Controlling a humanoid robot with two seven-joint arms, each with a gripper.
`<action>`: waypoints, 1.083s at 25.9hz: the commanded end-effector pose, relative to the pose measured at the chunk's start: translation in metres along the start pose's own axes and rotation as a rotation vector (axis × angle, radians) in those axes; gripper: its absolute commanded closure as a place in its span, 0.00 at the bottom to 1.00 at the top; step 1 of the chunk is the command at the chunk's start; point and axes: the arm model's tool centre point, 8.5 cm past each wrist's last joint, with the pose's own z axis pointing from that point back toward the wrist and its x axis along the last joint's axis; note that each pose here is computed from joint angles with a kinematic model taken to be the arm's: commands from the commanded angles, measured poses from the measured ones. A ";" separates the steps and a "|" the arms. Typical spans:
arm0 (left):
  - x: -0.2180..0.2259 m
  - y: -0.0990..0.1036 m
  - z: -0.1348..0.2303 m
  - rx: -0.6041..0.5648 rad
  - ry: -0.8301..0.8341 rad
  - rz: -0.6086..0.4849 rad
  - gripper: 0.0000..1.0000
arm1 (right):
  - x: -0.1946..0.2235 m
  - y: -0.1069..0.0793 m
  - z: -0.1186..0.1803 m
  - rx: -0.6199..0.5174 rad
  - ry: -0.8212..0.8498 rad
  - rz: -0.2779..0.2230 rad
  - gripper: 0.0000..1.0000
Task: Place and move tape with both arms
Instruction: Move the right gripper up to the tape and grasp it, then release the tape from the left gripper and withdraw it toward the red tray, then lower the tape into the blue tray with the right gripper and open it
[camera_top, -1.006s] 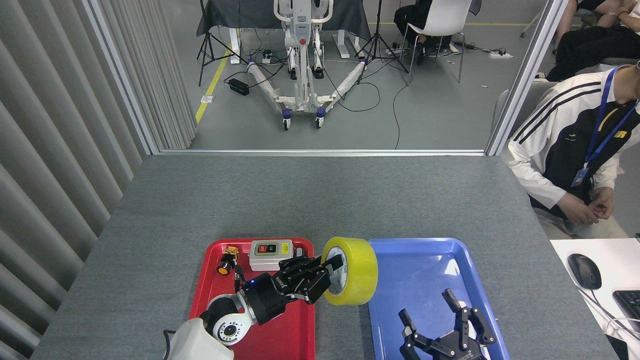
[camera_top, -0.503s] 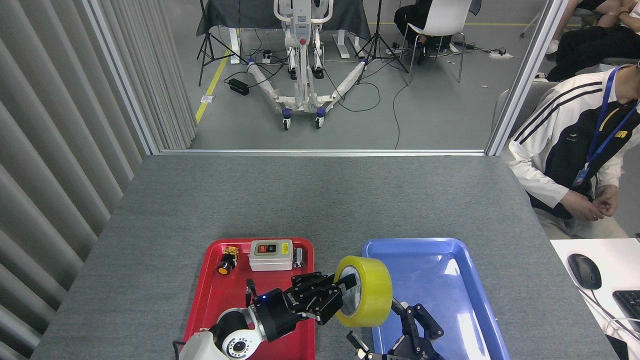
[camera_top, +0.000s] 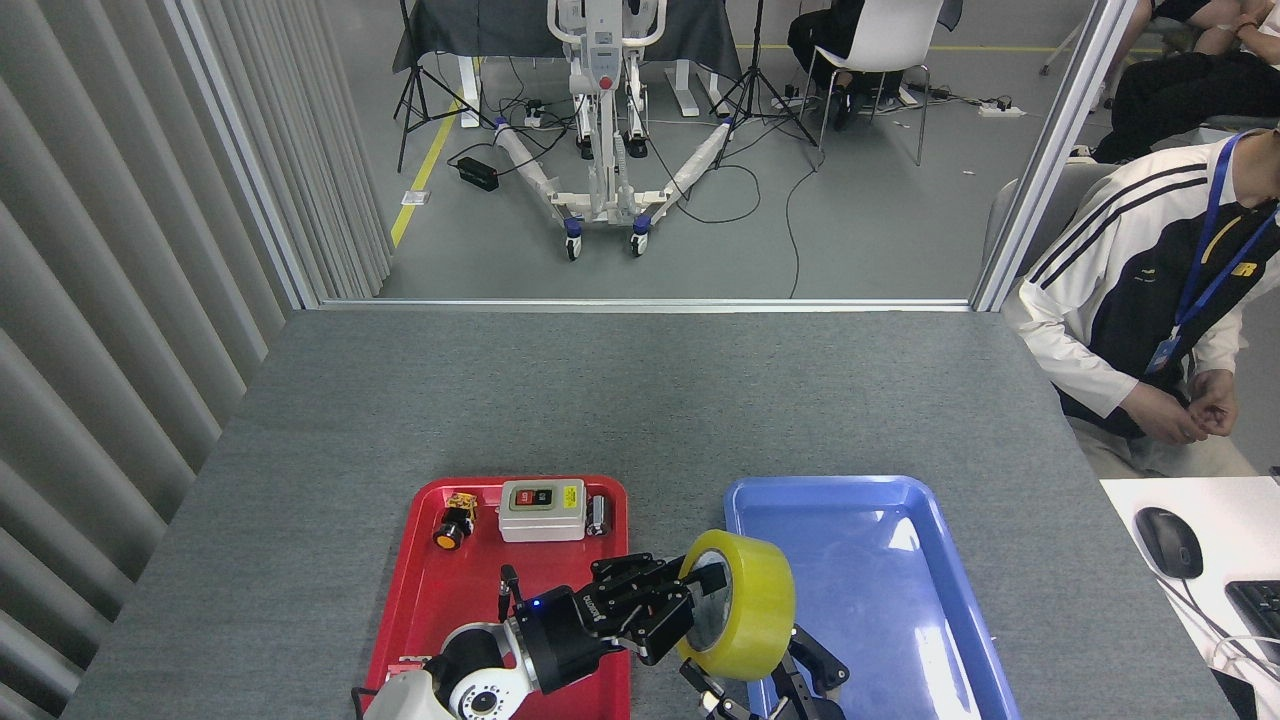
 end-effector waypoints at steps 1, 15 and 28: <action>-0.001 0.005 0.001 0.030 0.005 0.000 0.07 | 0.002 0.001 0.001 0.004 -0.003 -0.003 0.99; -0.049 0.047 0.099 0.417 0.267 0.139 0.01 | -0.072 -0.007 0.031 0.117 0.388 0.149 1.00; -0.059 0.012 0.205 0.237 0.990 -0.590 0.01 | -0.147 -0.001 0.027 0.900 0.564 0.016 1.00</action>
